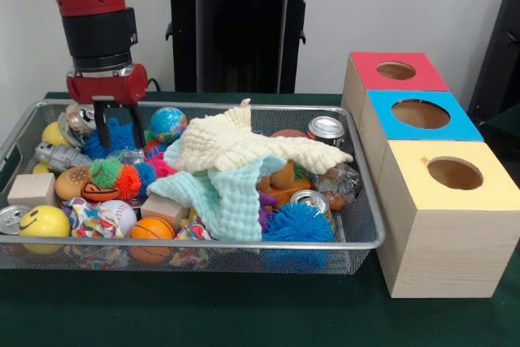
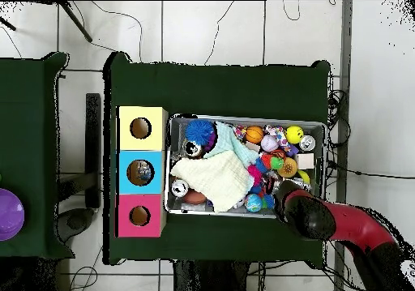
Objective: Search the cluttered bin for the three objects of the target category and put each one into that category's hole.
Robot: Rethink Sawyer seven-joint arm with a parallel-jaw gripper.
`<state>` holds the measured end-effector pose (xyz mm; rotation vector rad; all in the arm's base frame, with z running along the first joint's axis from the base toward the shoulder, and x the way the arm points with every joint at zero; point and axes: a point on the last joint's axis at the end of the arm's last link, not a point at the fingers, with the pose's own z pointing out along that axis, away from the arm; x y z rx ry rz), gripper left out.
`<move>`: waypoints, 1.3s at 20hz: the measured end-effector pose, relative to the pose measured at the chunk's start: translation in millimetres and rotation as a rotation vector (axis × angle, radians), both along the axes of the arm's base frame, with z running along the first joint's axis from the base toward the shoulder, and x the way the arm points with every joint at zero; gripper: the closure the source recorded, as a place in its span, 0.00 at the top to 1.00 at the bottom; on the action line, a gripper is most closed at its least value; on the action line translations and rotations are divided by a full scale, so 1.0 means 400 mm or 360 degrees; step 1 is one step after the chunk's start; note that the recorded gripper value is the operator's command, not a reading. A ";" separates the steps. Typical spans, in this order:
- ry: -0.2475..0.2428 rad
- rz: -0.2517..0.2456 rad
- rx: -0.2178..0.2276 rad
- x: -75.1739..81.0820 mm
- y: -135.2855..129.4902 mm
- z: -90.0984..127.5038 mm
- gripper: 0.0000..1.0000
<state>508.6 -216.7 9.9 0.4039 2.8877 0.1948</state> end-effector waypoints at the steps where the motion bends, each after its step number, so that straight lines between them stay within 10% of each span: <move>1: 0.0000 0.0000 0.0000 0.000 0.000 0.000 1.00; 26: 0.0090 0.0044 0.0148 -0.085 0.075 -0.128 1.00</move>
